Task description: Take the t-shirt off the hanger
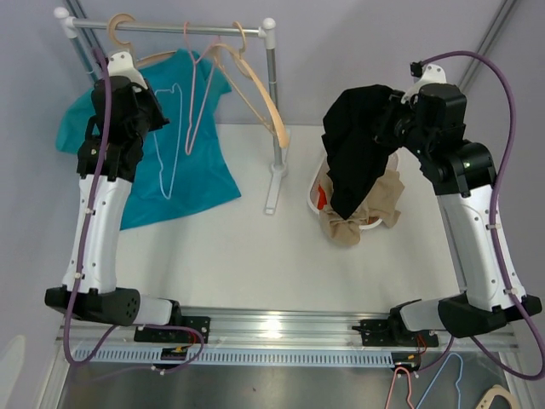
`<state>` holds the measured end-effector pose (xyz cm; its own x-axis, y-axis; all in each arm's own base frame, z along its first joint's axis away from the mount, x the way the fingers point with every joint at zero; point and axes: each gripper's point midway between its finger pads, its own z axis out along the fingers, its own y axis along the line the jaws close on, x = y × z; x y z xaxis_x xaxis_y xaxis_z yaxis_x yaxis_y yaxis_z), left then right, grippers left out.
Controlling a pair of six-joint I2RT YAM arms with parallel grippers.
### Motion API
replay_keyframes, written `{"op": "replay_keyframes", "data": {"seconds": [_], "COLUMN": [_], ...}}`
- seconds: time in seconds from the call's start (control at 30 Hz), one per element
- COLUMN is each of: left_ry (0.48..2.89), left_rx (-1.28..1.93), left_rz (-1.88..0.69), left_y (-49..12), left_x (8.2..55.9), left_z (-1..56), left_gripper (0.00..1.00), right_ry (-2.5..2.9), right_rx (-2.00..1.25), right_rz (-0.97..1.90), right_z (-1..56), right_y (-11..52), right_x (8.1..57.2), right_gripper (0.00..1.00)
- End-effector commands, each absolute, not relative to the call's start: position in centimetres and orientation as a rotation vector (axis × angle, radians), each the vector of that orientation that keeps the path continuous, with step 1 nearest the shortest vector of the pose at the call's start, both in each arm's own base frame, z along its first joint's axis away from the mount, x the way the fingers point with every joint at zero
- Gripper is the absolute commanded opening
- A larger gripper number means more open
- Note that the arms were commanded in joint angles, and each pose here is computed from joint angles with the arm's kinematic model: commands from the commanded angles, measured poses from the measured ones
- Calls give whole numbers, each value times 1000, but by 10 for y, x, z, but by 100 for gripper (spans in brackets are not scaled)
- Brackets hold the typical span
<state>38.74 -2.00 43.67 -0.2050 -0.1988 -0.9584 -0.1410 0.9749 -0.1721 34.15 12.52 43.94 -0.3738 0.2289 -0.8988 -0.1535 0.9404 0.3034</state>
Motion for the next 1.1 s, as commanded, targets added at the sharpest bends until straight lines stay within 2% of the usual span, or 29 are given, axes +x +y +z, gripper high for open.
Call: {"op": "replay_keyframes", "data": {"seconds": [0.0,0.2,0.37,0.43,0.6,0.83,0.97,1.0,1.03,1.07], "left_ry": [1653,1637,1592,1574,1541,1503,1531,1536,1541,1546], "left_rx": [-122,-31,34,46,88,109,97,90,91,92], "left_rz": [-156,-142,-198,-190,-202,-225,-199,-192,-189,-181], "left_y": [-32,-39,-54,-54,-61,-67,-64,-63,-63,-62], "left_x": [415,453,474,479,495,513,530,532,535,538], "left_z": [467,469,476,488,496,506,495,492,488,484], "left_gripper": [1,1,1,1,1,1,1,1,1,1], "right_ry": [1938,2040,2381,2463,2533,2648,2634,2633,2630,2614], "right_rx": [73,208,315,351,450,499,506,504,501,488], "right_rz": [410,429,542,546,417,453,410,384,370,358], "right_z": [414,332,179,137,82,17,18,19,21,29], "right_y": [127,113,124,126,111,114,104,101,99,96], "right_x": [363,392,411,405,408,395,399,398,399,400], "right_gripper": [0,0,0,0,0,0,0,3,12,32]}}
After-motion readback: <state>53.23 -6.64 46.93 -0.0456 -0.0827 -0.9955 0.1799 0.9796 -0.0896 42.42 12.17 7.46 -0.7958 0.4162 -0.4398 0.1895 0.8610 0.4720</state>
